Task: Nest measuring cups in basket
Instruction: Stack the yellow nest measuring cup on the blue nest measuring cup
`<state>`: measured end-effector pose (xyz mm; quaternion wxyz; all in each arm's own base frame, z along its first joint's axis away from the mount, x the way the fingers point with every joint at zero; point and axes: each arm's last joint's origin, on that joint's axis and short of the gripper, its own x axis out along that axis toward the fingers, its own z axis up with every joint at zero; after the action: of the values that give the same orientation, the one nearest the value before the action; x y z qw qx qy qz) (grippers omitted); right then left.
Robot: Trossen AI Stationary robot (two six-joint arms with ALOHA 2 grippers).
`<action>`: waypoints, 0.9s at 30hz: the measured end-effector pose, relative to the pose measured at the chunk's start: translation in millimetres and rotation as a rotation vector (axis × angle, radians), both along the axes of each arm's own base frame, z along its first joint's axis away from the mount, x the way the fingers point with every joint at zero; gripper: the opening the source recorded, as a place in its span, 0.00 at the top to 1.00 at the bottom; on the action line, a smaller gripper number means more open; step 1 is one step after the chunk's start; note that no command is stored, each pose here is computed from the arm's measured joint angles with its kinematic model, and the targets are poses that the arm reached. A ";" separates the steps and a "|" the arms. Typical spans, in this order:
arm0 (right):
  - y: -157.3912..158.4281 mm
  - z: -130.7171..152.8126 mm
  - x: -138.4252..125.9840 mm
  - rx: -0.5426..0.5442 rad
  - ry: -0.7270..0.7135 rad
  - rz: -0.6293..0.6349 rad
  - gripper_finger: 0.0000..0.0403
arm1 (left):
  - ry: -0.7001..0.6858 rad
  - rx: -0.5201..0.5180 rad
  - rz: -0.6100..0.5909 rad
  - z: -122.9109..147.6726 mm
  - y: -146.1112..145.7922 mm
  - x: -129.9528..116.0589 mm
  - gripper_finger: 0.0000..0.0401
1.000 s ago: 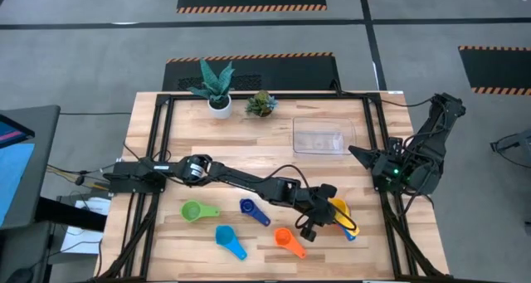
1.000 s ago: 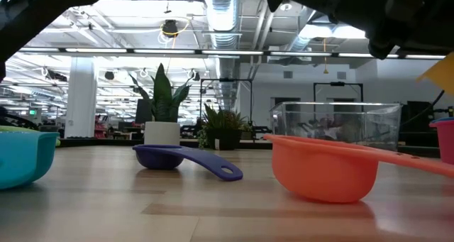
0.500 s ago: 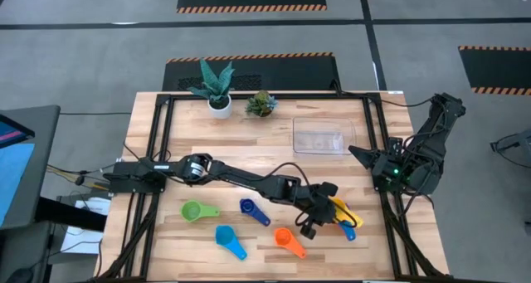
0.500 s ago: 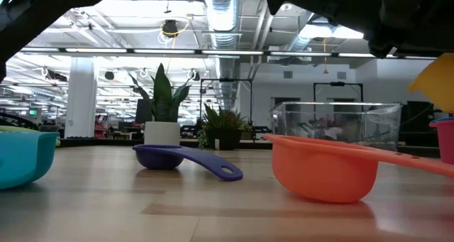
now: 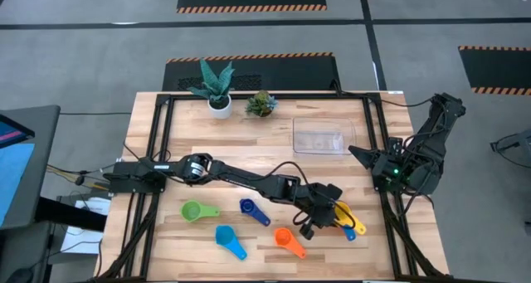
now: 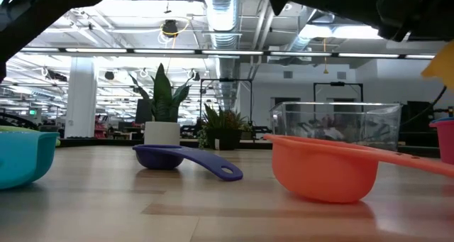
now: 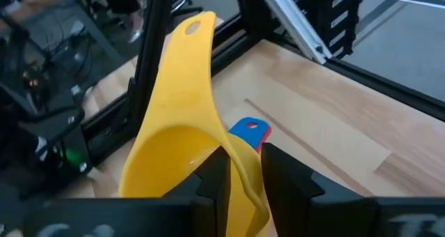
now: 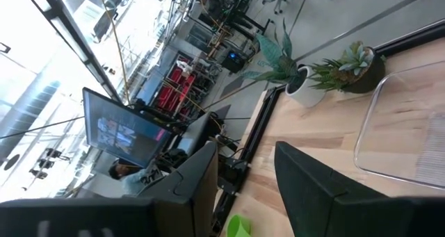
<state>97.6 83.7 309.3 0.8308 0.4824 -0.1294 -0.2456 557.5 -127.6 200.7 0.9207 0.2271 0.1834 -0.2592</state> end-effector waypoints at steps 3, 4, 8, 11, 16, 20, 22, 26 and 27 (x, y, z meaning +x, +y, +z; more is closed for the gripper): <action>0.1 0.3 0.1 0.004 -0.003 0.000 0.58 | -0.035 0.024 -0.043 1.6 -0.6 0.5 0.83; 0.2 0.7 0.1 0.008 -0.006 0.000 0.58 | -0.044 0.030 -0.057 2.0 -0.9 0.6 0.83; 0.4 1.6 0.3 0.020 -0.015 0.000 0.59 | -0.067 0.054 -0.079 2.8 -1.2 0.9 0.83; 0.4 1.6 0.3 0.020 -0.015 0.000 0.58 | -0.069 0.055 -0.079 2.9 -0.8 1.0 0.83; 0.4 1.6 0.3 0.020 -0.014 0.000 0.58 | -0.079 0.070 -0.079 3.1 2.0 1.8 0.83; 0.4 1.6 0.3 0.019 -0.014 0.000 0.59 | -0.082 0.077 -0.072 3.1 7.9 3.1 0.83; 0.4 1.6 0.3 0.019 -0.014 0.000 0.59 | -0.082 0.077 -0.066 3.1 11.9 3.9 0.83; 0.4 1.6 0.3 0.018 -0.013 0.001 0.58 | -0.081 0.076 -0.056 3.1 19.2 5.3 0.83; 0.4 1.6 0.3 0.018 -0.013 0.000 0.58 | -0.081 0.073 -0.058 3.2 21.1 5.7 0.83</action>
<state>97.9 84.1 310.9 0.8256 0.4915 -0.1325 -0.2433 563.2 -106.6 203.9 0.9105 0.2762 0.1487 -0.2696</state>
